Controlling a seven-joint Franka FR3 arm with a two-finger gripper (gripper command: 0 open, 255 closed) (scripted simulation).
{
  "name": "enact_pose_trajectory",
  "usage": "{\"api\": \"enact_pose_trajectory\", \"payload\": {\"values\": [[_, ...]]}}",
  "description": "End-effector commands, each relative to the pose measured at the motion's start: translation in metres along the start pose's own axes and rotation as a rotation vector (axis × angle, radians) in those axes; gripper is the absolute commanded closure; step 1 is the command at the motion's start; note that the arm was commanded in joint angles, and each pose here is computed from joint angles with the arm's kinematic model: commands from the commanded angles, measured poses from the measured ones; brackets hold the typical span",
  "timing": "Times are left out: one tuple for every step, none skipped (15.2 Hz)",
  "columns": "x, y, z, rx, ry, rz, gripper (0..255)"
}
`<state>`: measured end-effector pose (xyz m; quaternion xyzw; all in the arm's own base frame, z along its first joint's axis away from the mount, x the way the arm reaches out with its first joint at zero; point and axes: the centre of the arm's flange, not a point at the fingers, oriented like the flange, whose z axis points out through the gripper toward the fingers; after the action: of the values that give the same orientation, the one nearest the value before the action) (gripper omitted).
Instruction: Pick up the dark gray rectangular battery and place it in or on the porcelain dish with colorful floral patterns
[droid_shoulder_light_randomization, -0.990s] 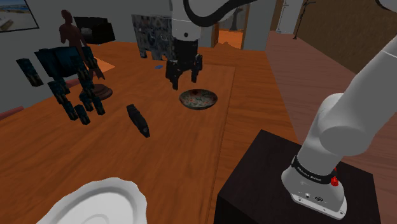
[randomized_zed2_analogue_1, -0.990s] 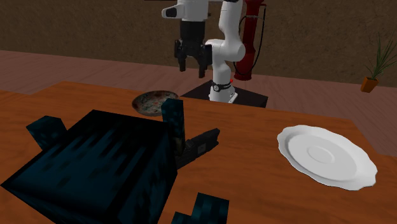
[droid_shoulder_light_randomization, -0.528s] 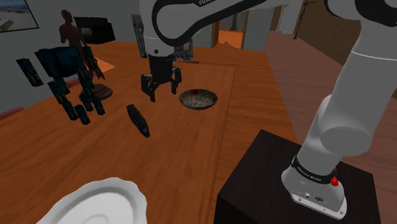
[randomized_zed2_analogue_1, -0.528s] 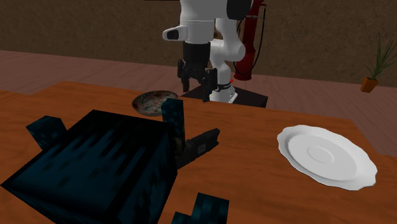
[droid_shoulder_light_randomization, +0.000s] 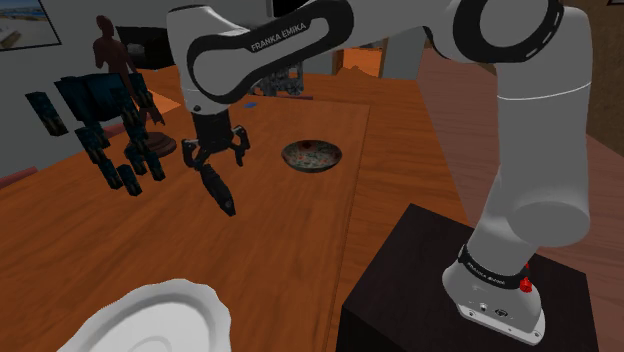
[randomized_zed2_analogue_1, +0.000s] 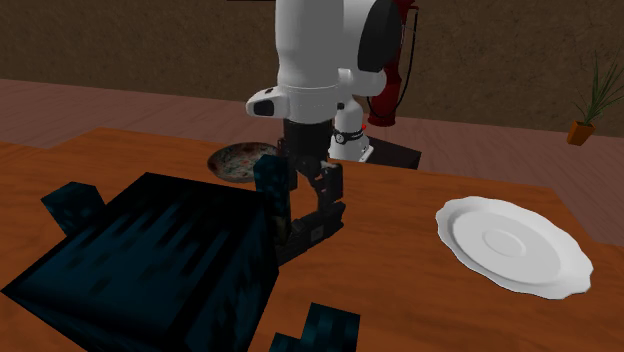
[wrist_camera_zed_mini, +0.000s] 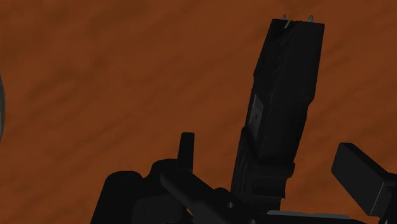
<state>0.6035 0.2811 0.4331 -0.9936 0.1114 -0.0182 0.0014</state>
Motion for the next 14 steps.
{"api": "enact_pose_trajectory", "payload": {"values": [[0.014, -0.02, 0.013, -0.003, -0.004, 0.019, 0], [0.014, -0.02, 0.018, -0.003, -0.004, 0.019, 0], [0.014, -0.02, 0.024, -0.003, -0.004, 0.019, 0], [0.014, -0.02, 0.029, -0.003, -0.004, 0.019, 0], [0.014, -0.02, 0.034, -0.003, -0.004, 0.019, 0], [0.014, -0.02, 0.039, -0.003, -0.004, 0.019, 0], [0.014, -0.02, 0.045, -0.003, -0.004, 0.019, 0], [0.014, -0.02, 0.05, -0.003, -0.004, 0.019, 0], [0.014, -0.02, 0.053, -0.003, -0.004, 0.019, 0], [0.014, -0.02, 0.053, -0.003, -0.004, 0.019, 0], [0.014, -0.02, 0.053, -0.003, -0.004, 0.019, 0], [0.014, -0.02, 0.053, -0.003, -0.004, 0.019, 0], [0.014, -0.02, 0.053, -0.003, -0.004, 0.019, 0], [0.014, -0.02, 0.053, -0.003, -0.004, 0.019, 0]]}}
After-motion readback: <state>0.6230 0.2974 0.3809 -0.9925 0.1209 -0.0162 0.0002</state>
